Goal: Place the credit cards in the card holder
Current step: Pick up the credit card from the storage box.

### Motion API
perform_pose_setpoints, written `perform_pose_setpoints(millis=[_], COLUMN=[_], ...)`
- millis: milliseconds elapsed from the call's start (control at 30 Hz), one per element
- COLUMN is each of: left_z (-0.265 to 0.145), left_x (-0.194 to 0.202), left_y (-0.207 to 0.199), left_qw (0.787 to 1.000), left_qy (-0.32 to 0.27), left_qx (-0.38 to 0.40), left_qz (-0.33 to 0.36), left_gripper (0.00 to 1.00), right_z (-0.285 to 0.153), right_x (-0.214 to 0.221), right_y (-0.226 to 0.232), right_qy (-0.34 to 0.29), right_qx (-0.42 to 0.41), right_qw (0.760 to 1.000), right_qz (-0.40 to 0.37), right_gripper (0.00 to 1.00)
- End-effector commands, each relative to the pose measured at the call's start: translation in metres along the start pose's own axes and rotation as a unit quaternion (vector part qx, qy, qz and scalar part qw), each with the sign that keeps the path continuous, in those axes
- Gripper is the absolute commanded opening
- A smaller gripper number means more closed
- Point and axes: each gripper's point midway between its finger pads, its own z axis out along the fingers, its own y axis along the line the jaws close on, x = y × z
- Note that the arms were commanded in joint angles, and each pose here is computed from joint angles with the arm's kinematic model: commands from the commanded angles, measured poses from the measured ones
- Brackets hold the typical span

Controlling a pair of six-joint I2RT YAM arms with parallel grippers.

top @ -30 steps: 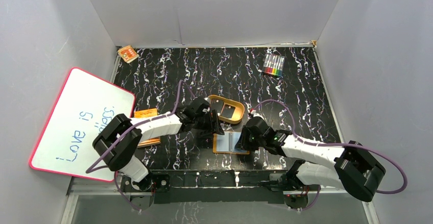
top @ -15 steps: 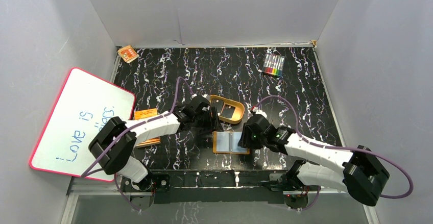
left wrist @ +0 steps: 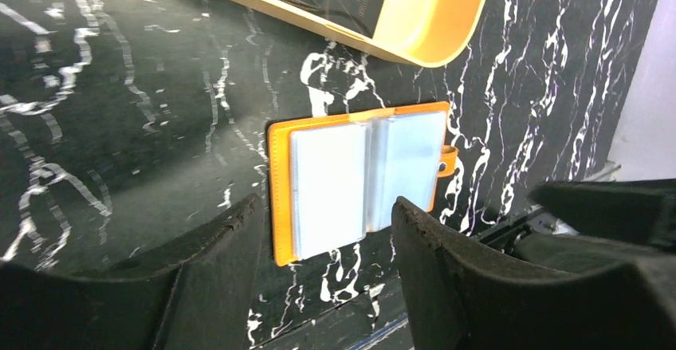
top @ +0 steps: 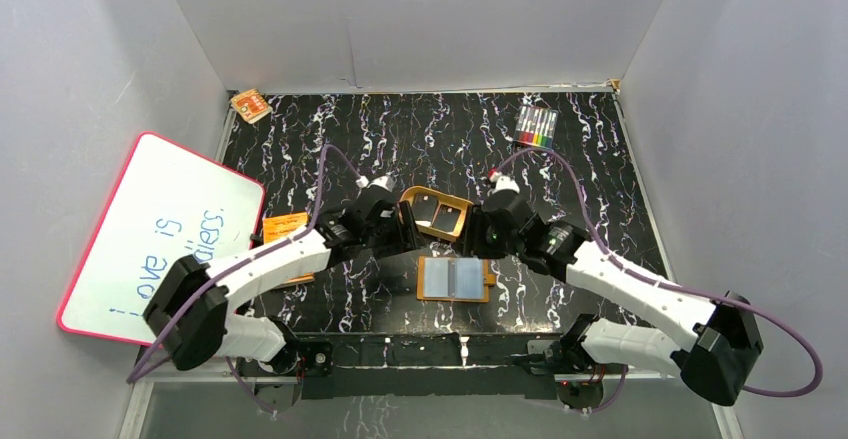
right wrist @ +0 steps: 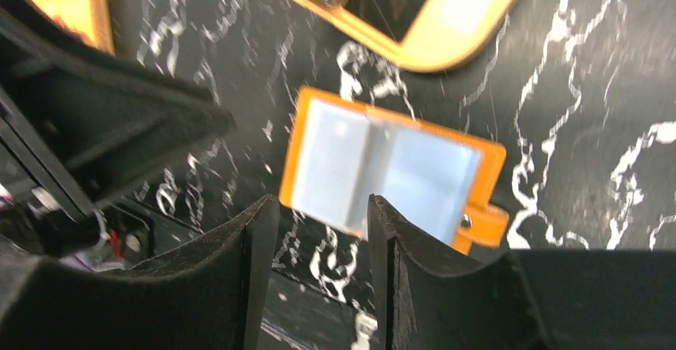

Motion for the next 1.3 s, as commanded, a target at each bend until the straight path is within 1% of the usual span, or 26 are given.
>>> perform_pose_setpoints(millis=[0, 67, 167, 233, 300, 467, 533, 633, 767, 833, 967, 1200, 1267], left_z=[-0.026, -0.037, -0.051, -0.057, -0.06, -0.067, -0.067, -0.067, -0.068, -0.068, -0.066, -0.066, -0.067], left_x=[-0.017, -0.023, -0.027, -0.026, -0.023, -0.018, -0.016, -0.013, -0.01, -0.008, -0.003, 0.0, -0.001], left_y=[0.027, 0.039, 0.051, 0.057, 0.062, 0.07, 0.069, 0.073, 0.077, 0.079, 0.084, 0.088, 0.088], left_qw=[0.996, 0.992, 0.988, 0.986, 0.986, 0.986, 0.987, 0.987, 0.987, 0.987, 0.987, 0.987, 0.987], left_qy=[-0.071, -0.098, -0.125, -0.129, -0.129, -0.133, -0.131, -0.129, -0.129, -0.127, -0.121, -0.121, -0.122], left_qx=[-0.054, -0.076, -0.094, -0.1, -0.103, -0.102, -0.093, -0.095, -0.096, -0.097, -0.1, -0.104, -0.105], left_qz=[-0.004, -0.009, -0.013, -0.014, -0.014, -0.019, -0.015, -0.012, -0.015, -0.016, -0.013, -0.014, -0.014], left_gripper=[0.58, 0.59, 0.62, 0.63, 0.63, 0.63, 0.63, 0.63, 0.64, 0.63, 0.63, 0.63, 0.63], right_z=[-0.004, 0.005, 0.03, 0.047, 0.064, 0.098, 0.111, 0.127, 0.143, 0.149, 0.16, 0.172, 0.174], right_x=[-0.064, -0.087, -0.112, -0.126, -0.131, -0.14, -0.138, -0.132, -0.121, -0.117, -0.107, -0.097, -0.094], right_y=[0.027, 0.033, 0.031, 0.029, 0.032, 0.042, 0.044, 0.035, 0.022, 0.018, 0.018, 0.012, 0.009], right_qy=[-0.066, -0.079, -0.086, -0.087, -0.072, -0.057, -0.042, -0.021, 0.001, 0.009, 0.032, 0.048, 0.053], right_qx=[-0.031, -0.051, -0.059, -0.056, -0.067, -0.088, -0.089, -0.066, -0.038, -0.031, -0.035, -0.026, -0.022], right_qw=[0.997, 0.996, 0.994, 0.994, 0.995, 0.993, 0.994, 0.996, 0.997, 0.997, 0.996, 0.995, 0.995], right_qz=[-0.009, 0.001, 0.016, 0.022, 0.031, 0.051, 0.053, 0.058, 0.064, 0.067, 0.071, 0.084, 0.086], right_gripper=[0.55, 0.56, 0.57, 0.58, 0.6, 0.65, 0.67, 0.68, 0.68, 0.67, 0.61, 0.59, 0.55])
